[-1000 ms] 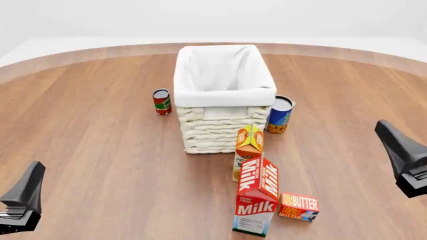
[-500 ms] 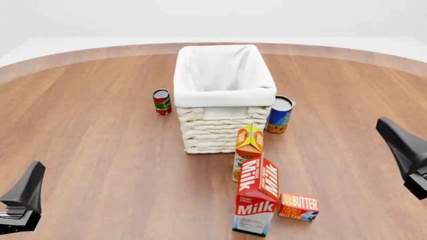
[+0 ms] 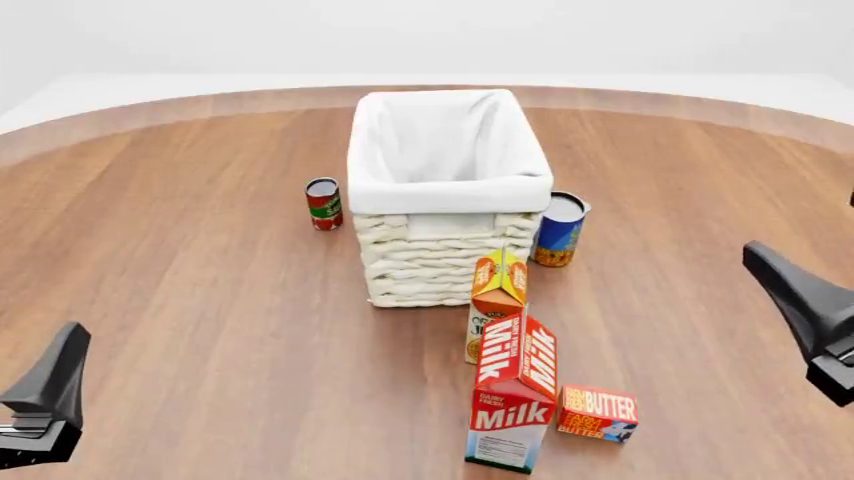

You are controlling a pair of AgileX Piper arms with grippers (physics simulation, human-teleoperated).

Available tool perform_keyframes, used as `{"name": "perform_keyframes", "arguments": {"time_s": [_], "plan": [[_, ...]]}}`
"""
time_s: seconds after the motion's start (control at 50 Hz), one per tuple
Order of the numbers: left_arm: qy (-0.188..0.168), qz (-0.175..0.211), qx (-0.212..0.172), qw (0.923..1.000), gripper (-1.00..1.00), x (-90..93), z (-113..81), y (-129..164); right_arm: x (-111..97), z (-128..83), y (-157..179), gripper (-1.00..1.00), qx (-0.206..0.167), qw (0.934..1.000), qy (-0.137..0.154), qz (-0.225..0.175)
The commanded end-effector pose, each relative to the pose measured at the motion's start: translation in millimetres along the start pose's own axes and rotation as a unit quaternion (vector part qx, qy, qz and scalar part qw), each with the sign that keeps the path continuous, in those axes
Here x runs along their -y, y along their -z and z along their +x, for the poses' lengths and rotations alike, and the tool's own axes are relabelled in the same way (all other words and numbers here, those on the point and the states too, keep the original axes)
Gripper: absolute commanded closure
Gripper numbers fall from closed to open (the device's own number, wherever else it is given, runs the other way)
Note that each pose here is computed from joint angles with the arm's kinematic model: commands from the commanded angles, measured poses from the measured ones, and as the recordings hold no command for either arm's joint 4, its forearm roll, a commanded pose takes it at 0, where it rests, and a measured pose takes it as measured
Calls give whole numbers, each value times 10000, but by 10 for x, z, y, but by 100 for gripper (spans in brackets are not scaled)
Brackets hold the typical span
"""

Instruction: Pick up the butter and put it in the basket.

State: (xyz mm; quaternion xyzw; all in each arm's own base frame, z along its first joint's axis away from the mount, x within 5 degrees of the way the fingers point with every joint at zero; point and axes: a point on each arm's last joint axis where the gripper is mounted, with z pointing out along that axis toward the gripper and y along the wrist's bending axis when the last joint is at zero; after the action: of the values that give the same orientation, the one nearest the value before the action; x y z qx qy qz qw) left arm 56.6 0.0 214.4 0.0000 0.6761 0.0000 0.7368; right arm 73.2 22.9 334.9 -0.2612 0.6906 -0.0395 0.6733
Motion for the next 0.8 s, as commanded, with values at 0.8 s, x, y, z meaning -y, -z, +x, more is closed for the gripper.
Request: {"name": "perform_keyframes", "arguments": {"time_s": [0.8], "plan": [[0,0,0,10000,-100,0,0,0,-171,263,-197,-100,-1178,9768,1456,-1037]]}}
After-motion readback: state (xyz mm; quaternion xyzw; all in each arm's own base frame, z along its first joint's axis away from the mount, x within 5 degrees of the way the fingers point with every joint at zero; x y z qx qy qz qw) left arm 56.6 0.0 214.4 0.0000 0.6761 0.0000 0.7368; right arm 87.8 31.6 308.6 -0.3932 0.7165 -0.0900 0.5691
